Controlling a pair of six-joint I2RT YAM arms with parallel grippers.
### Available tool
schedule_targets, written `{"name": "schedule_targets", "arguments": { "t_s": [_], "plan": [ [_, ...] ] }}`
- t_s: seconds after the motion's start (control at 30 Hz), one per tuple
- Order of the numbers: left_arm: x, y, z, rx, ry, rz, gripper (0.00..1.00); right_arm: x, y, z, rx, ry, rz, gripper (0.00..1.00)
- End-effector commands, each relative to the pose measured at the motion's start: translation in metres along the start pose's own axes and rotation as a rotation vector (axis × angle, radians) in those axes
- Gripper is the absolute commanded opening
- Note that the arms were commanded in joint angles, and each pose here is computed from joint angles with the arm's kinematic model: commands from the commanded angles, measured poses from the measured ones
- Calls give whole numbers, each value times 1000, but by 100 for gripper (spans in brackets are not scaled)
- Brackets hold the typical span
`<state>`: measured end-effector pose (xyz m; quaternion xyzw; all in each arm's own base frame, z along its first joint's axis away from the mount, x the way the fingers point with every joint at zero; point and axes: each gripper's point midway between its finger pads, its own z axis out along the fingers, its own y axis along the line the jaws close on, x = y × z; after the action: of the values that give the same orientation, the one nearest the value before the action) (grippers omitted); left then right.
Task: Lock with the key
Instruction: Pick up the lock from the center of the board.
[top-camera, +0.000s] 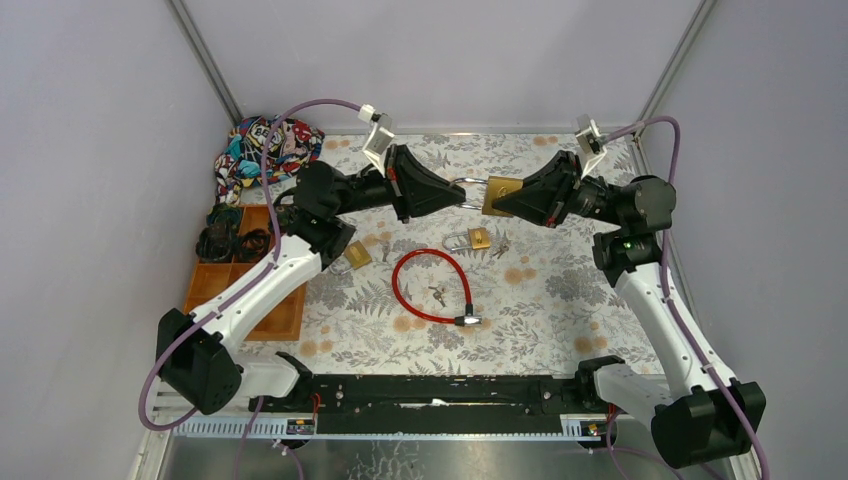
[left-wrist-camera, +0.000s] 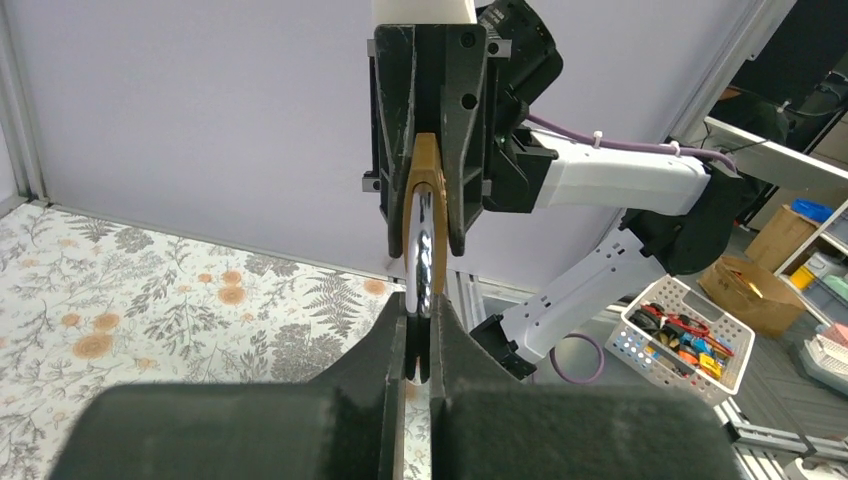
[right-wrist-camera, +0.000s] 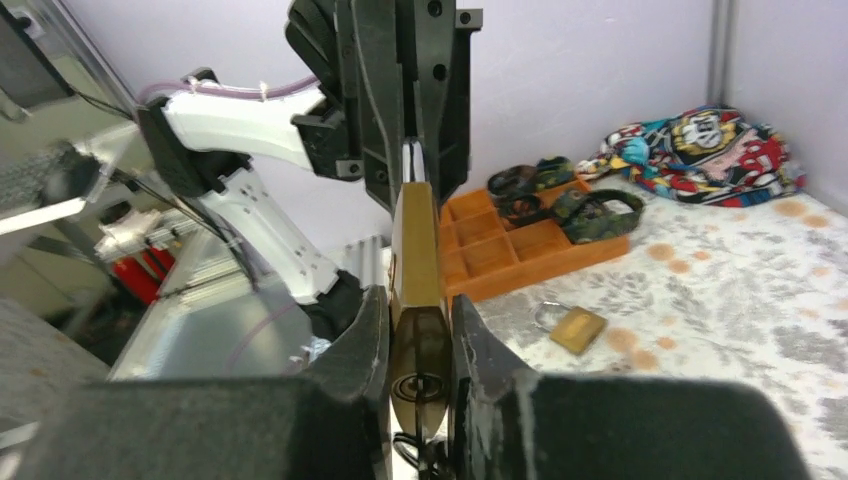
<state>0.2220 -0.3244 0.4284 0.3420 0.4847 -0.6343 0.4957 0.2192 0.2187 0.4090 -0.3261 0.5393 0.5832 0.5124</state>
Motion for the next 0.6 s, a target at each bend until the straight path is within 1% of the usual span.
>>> {"name": "schedule_targets", "arguments": {
  "t_s": [0.0,0.07,0.1,0.13,0.17,0.2,0.3,0.37,0.47,0.57],
  "plan": [
    [-32,-35,3,86,-99,143,0,-33,16,2,-2,-77,-88,0],
    [-28,-37,2,93,-91,152,0,-35,20,2,-12,-74,-95,0],
    [-26,-38,2,95,-87,155,10,-36,22,2,-20,-67,-96,0],
    [-24,-38,1,94,-79,156,24,-36,24,2,-31,-53,-103,0],
    [-23,-37,-1,89,-77,169,32,-36,26,1,-39,-35,-106,0],
    [-23,-36,-3,83,-75,188,37,-36,27,0,-47,-13,-109,0],
    [-27,-30,-12,59,-61,221,45,-31,30,-2,-82,68,-102,0],
    [-27,-25,-17,38,-39,235,45,-31,35,-4,-107,105,-108,0],
    [-18,-17,-20,7,19,254,47,-34,36,-4,-109,123,-124,0],
    [-13,-18,-19,13,35,222,49,-35,35,-3,-106,120,-128,0]
  ]
}}
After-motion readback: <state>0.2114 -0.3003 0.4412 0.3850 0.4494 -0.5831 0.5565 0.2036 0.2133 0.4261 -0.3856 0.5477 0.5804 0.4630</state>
